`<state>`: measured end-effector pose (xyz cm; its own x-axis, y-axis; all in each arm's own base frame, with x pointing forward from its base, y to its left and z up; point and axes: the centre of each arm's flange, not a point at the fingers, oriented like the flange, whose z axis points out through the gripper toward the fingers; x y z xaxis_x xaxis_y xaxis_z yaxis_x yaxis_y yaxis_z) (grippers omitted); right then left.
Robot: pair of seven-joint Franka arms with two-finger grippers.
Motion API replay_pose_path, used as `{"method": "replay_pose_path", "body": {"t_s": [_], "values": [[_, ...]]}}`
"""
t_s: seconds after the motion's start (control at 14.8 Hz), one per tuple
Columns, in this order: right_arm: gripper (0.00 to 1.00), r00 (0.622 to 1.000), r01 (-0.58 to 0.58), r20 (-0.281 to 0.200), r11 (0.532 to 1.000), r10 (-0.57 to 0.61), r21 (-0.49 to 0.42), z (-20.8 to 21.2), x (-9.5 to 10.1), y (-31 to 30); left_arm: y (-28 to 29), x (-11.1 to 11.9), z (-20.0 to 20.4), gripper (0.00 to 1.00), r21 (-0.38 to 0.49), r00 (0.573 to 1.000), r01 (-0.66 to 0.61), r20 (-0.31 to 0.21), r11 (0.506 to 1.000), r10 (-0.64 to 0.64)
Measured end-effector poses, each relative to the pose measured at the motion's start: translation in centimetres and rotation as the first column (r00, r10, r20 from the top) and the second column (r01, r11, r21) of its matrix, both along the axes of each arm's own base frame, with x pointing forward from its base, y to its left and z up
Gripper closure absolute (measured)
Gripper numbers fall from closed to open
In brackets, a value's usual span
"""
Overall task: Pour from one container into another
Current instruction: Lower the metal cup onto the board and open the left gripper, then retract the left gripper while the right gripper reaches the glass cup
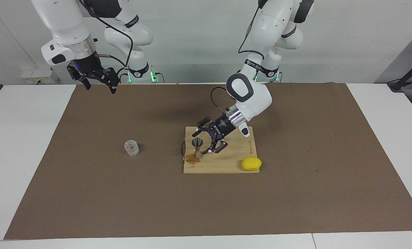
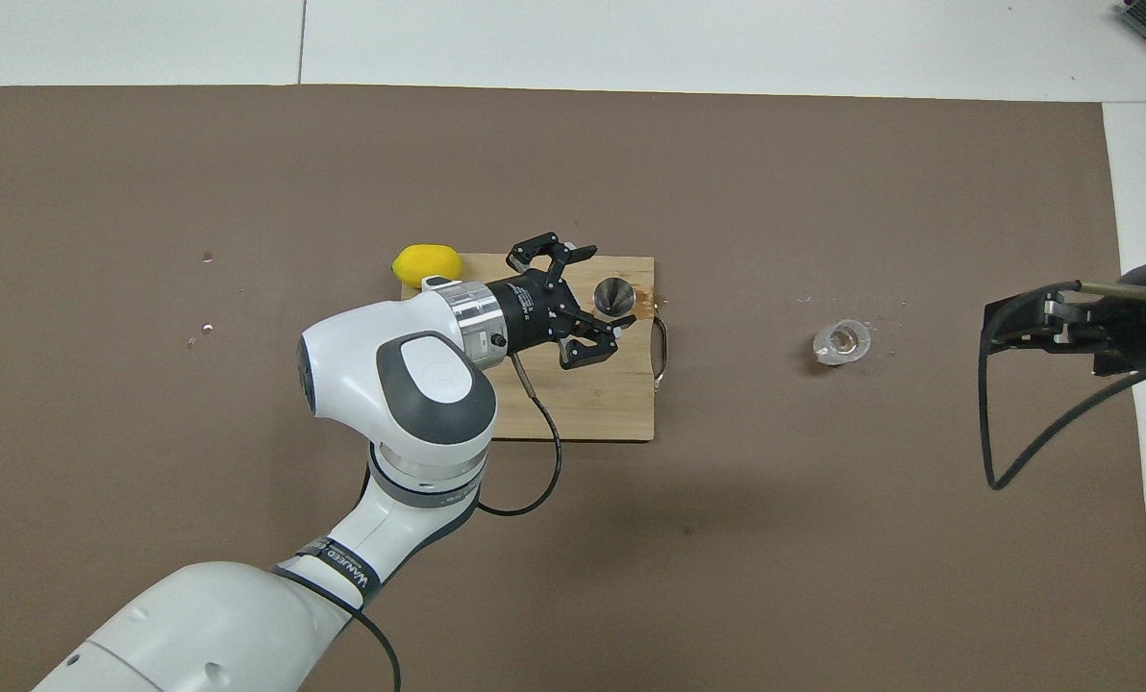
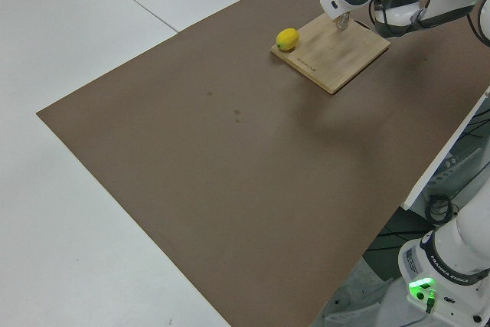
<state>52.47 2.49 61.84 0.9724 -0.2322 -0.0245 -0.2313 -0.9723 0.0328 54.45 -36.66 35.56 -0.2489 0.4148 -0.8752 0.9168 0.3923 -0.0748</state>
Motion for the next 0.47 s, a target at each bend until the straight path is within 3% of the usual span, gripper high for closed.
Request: {"method": "replay_pose_path", "body": {"t_s": [0.27, 0.47], "values": [[0.00, 0.990, 0.142, 0.017, 0.990, -0.142, -0.002, -0.2, 0.2, 0.0, 1.4, 0.4, 6.0, 0.00, -0.044, 0.997, 0.011, 0.082, 0.999, -0.007], [0.00, 0.957, 0.288, 0.039, 0.958, -0.288, 0.003, -1.0, 0.9, 0.0, 5.9, 2.5, 10.1, 0.00, 0.052, 0.980, 0.044, 0.192, 0.998, -0.053]]}}
